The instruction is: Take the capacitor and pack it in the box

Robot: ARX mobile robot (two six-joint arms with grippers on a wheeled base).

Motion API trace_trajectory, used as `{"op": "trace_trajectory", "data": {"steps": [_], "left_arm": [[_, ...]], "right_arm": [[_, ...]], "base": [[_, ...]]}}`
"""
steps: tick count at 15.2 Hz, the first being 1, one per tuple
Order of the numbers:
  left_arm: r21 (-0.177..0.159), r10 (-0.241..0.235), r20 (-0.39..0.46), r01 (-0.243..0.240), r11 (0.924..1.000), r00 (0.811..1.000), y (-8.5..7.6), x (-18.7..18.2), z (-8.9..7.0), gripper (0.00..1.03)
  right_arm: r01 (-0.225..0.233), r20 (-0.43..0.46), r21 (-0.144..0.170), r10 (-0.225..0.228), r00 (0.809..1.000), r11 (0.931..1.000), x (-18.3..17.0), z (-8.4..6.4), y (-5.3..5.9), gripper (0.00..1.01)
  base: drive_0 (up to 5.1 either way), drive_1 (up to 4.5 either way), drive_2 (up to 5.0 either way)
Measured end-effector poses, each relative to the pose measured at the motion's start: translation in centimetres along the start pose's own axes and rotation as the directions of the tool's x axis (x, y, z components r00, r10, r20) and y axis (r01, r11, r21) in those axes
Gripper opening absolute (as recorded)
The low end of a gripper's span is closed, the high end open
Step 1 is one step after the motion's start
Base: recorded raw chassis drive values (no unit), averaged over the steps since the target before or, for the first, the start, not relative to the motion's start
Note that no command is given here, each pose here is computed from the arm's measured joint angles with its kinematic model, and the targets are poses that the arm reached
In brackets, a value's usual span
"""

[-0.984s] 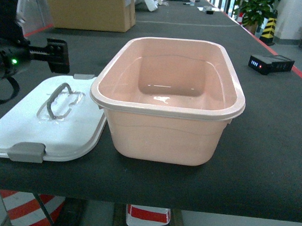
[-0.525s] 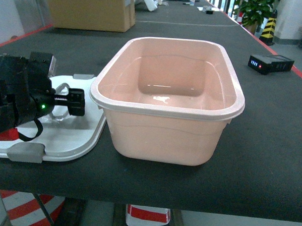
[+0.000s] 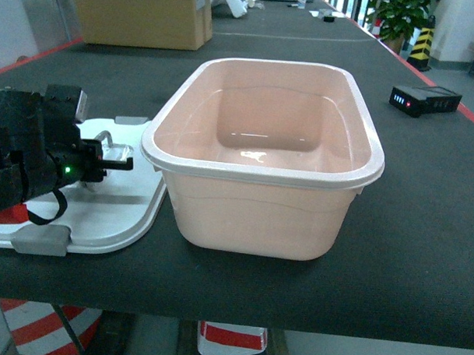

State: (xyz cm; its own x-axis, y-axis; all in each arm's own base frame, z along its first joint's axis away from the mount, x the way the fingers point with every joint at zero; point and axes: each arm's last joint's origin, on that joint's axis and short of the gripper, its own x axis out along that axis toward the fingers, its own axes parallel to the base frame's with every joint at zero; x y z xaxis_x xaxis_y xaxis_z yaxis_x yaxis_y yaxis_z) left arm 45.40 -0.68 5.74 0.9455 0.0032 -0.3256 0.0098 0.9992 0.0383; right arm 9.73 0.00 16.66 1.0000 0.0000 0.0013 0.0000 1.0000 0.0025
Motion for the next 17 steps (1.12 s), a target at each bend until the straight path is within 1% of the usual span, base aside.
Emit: {"op": "trace_trajectory", "data": {"steps": [7, 8, 10, 11, 12, 13, 14, 15, 16, 17], "left_arm": [[-0.002, 0.005, -0.011, -0.005, 1.0000, 1.000, 0.3, -0.3, 0.1, 0.02], [-0.002, 0.006, -0.024, -0.006, 1.0000, 1.000, 0.3, -0.6, 0.3, 0.02], [-0.005, 0.021, -0.030, -0.021, 0.9998, 0.999, 0.8, -0.9, 1.1, 0.02], [-0.008, 0.045, -0.031, -0.045, 0.9989, 0.998, 1.4, -1.2, 2.0, 0.02], [-0.038, 0.106, 0.009, -0.106, 0.9937, 0.994, 4.0, -2.3, 5.9, 0.02], [-0.055, 0.178, 0.140, -0.172, 0.9835, 0.974, 5.3, -5.4, 14.0, 0.02], [-0.053, 0.084, 0.220, -0.074, 0.9959, 0.972, 0.4, -8.8, 18.7, 0.02], [-0.061, 0.025, 0.238, -0.010, 0.9981, 0.971, -2.3, -9.8, 19.7, 0.02], [-0.066, -0.020, 0.251, 0.038, 0.9971, 0.968, -4.6, -10.5, 20.1, 0.02], [-0.073, -0.069, 0.245, 0.090, 0.9933, 0.967, -7.3, -10.9, 20.0, 0.02]], "right_arm": [[0.000, 0.000, 0.000, 0.000, 1.000, 1.0000, 0.0, 0.0, 0.0, 0.98], [0.000, 0.000, 0.000, 0.000, 1.000, 1.0000, 0.0, 0.0, 0.0, 0.98], [0.000, 0.000, 0.000, 0.000, 1.000, 1.0000, 0.0, 0.0, 0.0, 0.98], [0.000, 0.000, 0.000, 0.000, 1.000, 1.0000, 0.0, 0.0, 0.0, 0.98], [0.000, 0.000, 0.000, 0.000, 1.000, 1.0000, 0.0, 0.0, 0.0, 0.98], [0.000, 0.000, 0.000, 0.000, 1.000, 1.0000, 0.0, 0.0, 0.0, 0.98], [0.000, 0.000, 0.000, 0.000, 1.000, 1.0000, 0.0, 0.0, 0.0, 0.98], [0.000, 0.001, 0.000, 0.000, 1.000, 1.0000, 0.0, 0.0, 0.0, 0.98], [0.000, 0.000, 0.000, 0.000, 1.000, 1.0000, 0.0, 0.0, 0.0, 0.98], [0.000, 0.000, 0.000, 0.000, 1.000, 1.0000, 0.0, 0.0, 0.0, 0.98]], "base": [[0.0, 0.00, 0.0], [0.0, 0.00, 0.0], [0.0, 0.00, 0.0], [0.0, 0.00, 0.0], [0.0, 0.00, 0.0], [0.0, 0.00, 0.0], [0.0, 0.00, 0.0], [0.0, 0.00, 0.0], [0.0, 0.00, 0.0], [0.0, 0.00, 0.0]]}}
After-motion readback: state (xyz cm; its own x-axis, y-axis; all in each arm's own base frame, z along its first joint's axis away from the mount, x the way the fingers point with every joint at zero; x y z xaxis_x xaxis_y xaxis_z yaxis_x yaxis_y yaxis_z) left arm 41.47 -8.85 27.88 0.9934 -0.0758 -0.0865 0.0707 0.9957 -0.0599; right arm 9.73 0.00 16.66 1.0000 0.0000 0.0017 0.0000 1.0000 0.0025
